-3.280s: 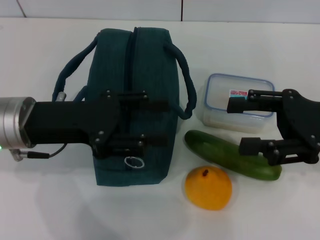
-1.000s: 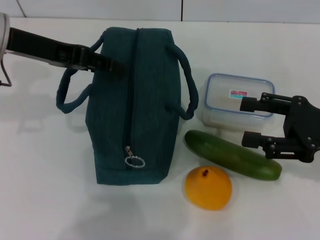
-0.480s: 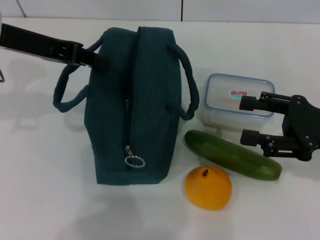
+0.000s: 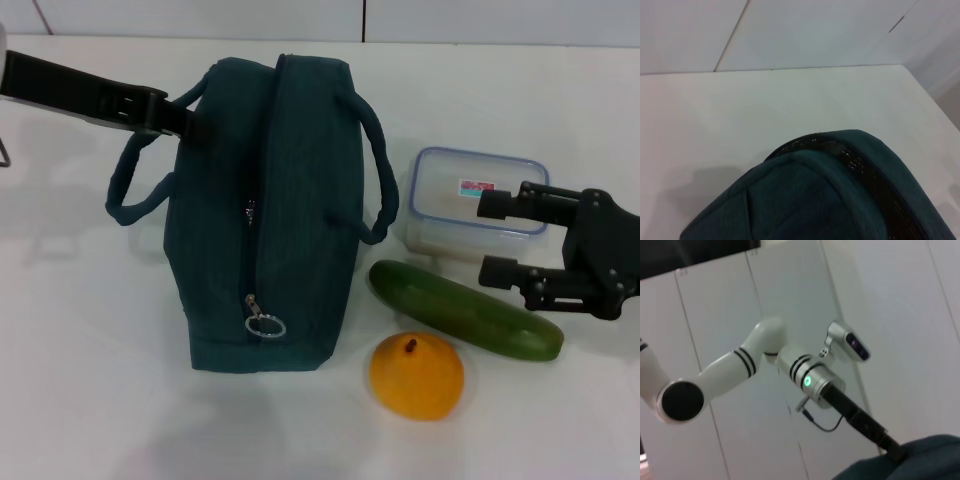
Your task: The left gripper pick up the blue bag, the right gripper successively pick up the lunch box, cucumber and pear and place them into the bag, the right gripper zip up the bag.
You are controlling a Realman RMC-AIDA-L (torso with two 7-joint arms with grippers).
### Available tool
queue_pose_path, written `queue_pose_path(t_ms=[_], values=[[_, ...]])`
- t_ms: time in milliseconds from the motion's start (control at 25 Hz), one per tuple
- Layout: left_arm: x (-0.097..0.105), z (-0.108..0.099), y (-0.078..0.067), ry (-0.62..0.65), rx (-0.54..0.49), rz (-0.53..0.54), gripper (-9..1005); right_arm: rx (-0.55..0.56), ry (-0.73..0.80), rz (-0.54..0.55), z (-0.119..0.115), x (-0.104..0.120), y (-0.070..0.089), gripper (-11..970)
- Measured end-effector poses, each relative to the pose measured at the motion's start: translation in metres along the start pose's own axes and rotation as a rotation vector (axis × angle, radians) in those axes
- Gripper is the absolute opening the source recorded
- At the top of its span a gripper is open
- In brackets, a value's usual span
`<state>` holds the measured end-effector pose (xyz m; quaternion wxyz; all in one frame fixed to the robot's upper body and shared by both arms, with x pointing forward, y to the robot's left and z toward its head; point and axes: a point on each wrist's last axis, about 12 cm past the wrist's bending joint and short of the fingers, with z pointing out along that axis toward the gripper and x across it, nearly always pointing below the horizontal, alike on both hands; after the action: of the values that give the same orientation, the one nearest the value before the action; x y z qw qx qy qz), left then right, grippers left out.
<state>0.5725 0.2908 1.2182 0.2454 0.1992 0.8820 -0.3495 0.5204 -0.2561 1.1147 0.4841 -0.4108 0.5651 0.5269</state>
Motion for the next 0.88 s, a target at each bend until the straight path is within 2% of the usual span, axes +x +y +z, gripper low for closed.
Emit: queue_pose_path(t_ms=[160,320,480,720,880], values=[[0.001,0.0,0.001,0.0,0.004,-0.012,45,0.083,-0.152,0.031,-0.003,0.0,0.0,781],[0.002,0.002,0.002,0.002,0.013,-0.021,47,0.269,-0.395,0.124,-0.017,0.008,-0.004,781],[0.005,0.005,0.003,0.008,0.025,-0.035,48,0.454,-0.537,0.242,-0.03,0.026,-0.005,781],[0.007,0.01,0.005,-0.012,0.026,-0.041,48,0.689,-0.695,0.432,-0.044,0.06,0.003,781],[0.007,0.012,0.004,-0.026,0.04,-0.032,49,0.757,-0.728,0.551,-0.047,0.075,0.008,780]])
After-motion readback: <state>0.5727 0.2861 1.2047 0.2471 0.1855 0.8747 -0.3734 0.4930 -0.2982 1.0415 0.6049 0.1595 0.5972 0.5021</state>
